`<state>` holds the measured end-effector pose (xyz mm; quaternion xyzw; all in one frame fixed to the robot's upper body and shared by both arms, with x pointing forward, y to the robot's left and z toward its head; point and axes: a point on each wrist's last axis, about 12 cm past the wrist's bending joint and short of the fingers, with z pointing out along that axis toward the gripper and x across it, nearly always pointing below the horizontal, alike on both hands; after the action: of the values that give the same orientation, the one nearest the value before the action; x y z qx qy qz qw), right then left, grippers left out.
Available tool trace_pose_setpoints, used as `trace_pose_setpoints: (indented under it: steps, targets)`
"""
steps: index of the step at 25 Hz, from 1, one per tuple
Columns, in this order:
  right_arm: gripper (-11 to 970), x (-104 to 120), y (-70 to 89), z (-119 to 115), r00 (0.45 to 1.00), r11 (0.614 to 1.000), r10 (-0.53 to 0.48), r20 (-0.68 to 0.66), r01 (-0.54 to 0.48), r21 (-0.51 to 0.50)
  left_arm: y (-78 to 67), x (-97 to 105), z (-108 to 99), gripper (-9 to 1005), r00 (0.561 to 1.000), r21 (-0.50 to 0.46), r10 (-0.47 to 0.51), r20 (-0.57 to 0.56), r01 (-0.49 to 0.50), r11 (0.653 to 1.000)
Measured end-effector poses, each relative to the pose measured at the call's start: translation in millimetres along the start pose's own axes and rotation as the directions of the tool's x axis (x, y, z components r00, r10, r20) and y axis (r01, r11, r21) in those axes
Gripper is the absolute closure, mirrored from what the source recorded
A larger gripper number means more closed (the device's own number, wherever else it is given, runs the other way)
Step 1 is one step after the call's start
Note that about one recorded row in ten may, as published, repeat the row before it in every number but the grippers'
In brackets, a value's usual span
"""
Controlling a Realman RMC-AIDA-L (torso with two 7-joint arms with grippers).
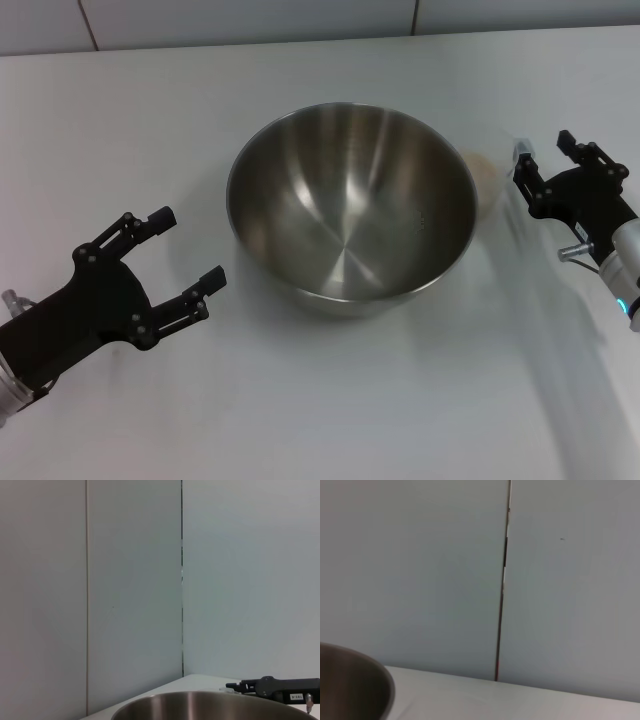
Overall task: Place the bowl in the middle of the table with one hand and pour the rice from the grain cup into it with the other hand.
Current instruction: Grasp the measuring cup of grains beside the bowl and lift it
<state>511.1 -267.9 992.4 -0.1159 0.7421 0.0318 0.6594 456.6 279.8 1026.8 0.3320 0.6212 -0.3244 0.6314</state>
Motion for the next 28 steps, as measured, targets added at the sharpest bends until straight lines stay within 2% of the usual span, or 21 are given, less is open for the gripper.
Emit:
trace_pose_setpoints:
  steps: [4, 14, 20, 24, 28]
  targets:
    - [356, -1, 2.7, 2, 1.0, 1.0, 0.0, 0.006, 0.0, -0.012, 0.1, 0, 0, 126, 1.0, 0.001, 0.0, 0.002, 0.0, 1.0]
    - [805, -3, 3.1, 2, 1.0, 1.0, 0.012, 0.016, -0.012, -0.001, 0.1, 0, 0, 126, 1.0, 0.002, 0.001, 0.003, -0.001, 1.0]
    - [939, -3, 3.4, 1, 1.0, 1.0, 0.016, 0.018, -0.016, 0.001, 0.3, 0, 0, 127, 1.0, 0.0, 0.001, 0.001, -0.001, 1.0]
    - [939, -4, 2.2, 0, 0.999, 1.0, 0.02, 0.034, -0.02, 0.009, 0.3, 0, -1, 127, 1.0, 0.0, 0.001, 0.001, -0.001, 1.0]
    - [939, -13, -2.2, -4, 0.99, 0.997, 0.064, 0.122, -0.067, 0.022, 0.2, 0, -1, 127, 1.0, -0.001, 0.001, 0.0, -0.001, 1.0]
